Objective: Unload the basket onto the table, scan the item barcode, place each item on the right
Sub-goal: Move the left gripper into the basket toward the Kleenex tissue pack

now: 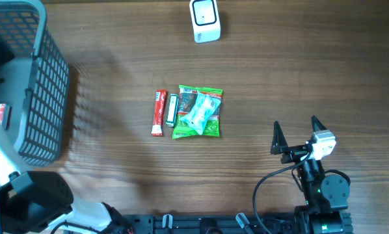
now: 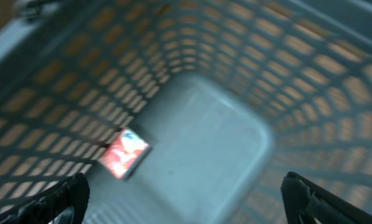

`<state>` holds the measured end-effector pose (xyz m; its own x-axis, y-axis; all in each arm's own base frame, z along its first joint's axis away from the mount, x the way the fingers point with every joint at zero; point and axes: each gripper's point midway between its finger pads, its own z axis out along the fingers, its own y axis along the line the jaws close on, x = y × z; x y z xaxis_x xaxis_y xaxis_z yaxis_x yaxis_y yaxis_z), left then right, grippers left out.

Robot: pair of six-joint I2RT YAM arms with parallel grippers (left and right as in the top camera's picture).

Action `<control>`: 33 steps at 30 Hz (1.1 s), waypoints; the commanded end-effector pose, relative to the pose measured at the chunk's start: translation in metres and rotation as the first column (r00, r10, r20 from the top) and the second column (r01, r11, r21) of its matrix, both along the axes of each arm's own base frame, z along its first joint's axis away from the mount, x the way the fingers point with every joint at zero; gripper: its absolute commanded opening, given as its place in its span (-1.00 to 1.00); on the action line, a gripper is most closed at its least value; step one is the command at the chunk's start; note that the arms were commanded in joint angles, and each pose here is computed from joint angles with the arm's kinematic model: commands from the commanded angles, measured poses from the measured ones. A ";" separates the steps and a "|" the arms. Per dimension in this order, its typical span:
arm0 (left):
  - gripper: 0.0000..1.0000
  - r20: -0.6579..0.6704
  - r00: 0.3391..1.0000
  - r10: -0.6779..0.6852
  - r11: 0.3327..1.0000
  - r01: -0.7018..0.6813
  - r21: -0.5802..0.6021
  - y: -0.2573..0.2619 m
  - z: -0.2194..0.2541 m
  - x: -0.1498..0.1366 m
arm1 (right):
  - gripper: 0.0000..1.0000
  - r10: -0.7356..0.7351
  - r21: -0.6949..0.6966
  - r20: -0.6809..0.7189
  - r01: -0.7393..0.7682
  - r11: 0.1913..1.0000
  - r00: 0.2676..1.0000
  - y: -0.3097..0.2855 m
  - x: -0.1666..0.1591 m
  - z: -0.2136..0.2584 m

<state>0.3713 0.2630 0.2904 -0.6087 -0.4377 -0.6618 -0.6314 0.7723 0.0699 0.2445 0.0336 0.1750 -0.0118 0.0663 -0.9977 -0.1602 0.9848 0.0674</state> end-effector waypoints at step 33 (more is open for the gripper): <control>1.00 0.039 0.851 0.524 0.844 -0.512 -0.157 0.094 -0.264 -0.041 | 1.00 0.016 0.011 0.005 -0.016 1.000 1.000 0.003 -0.001 0.002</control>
<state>0.3413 0.3562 0.0548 -0.2244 -0.7294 -0.6463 -0.9230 0.3718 -0.0992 0.2445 0.0336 0.1750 -0.0118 0.0663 -0.9977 -0.1602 0.9848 0.0674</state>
